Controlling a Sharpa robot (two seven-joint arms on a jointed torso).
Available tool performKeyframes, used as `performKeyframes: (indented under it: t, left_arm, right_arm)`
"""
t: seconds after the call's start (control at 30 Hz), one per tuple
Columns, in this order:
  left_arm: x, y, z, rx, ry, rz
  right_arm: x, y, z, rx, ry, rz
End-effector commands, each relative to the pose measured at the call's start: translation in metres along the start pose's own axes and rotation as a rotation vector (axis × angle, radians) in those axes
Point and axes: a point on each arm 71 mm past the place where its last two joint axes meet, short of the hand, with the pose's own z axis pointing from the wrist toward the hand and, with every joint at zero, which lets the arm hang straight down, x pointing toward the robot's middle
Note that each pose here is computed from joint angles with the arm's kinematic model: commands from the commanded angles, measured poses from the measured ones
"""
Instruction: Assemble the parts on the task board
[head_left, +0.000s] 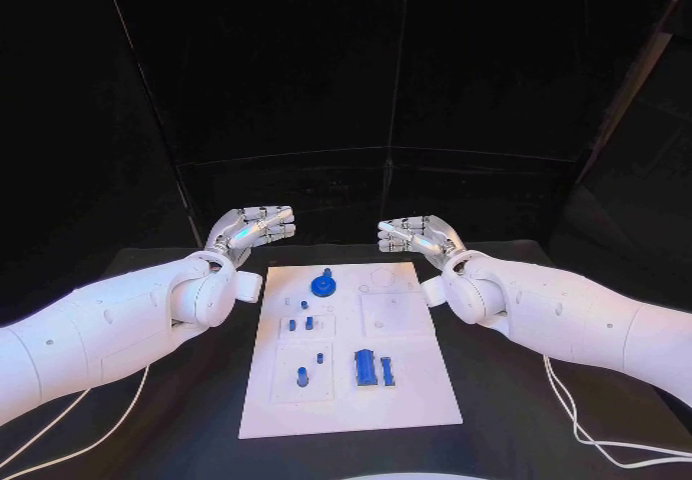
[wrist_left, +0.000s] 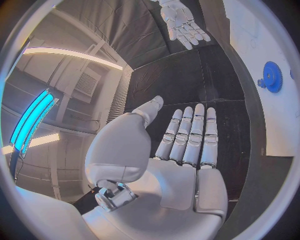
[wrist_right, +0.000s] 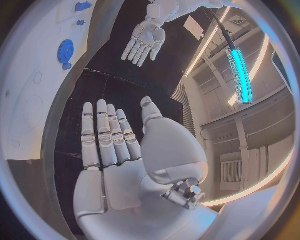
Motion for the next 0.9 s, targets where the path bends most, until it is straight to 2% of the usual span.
performKeyframes:
  t: [0.03, 0.27, 0.3, 0.43, 0.6, 0.77, 0.9]
  left_arm:
    - [0.0042, -0.0010, -0.0038, 0.008, -0.025, 0.005]
    - [0.0205, -0.0021, -0.0223, 0.013, -0.097, 0.001]
    - [0.0253, -0.0032, -0.0283, 0.014, -0.118, 0.001]
    - [0.0361, -0.0071, -0.0430, 0.017, -0.169, 0.001]
    - [0.0450, -0.0119, -0.0565, 0.020, -0.213, 0.004]
    - [0.0480, -0.0139, -0.0614, 0.021, -0.229, 0.005]
    - [0.0483, -0.0141, -0.0618, 0.021, -0.230, 0.005]
  right_arm:
    - [0.002, 0.005, -0.003, -0.012, -0.038, 0.014]
    - [0.011, 0.020, -0.020, -0.029, -0.132, 0.062]
    - [0.013, 0.024, -0.026, -0.030, -0.159, 0.075]
    - [0.020, 0.035, -0.041, -0.027, -0.223, 0.103]
    - [0.025, 0.044, -0.054, -0.017, -0.273, 0.122]
    - [0.028, 0.048, -0.060, -0.011, -0.295, 0.129]
    - [0.028, 0.049, -0.061, -0.011, -0.296, 0.130]
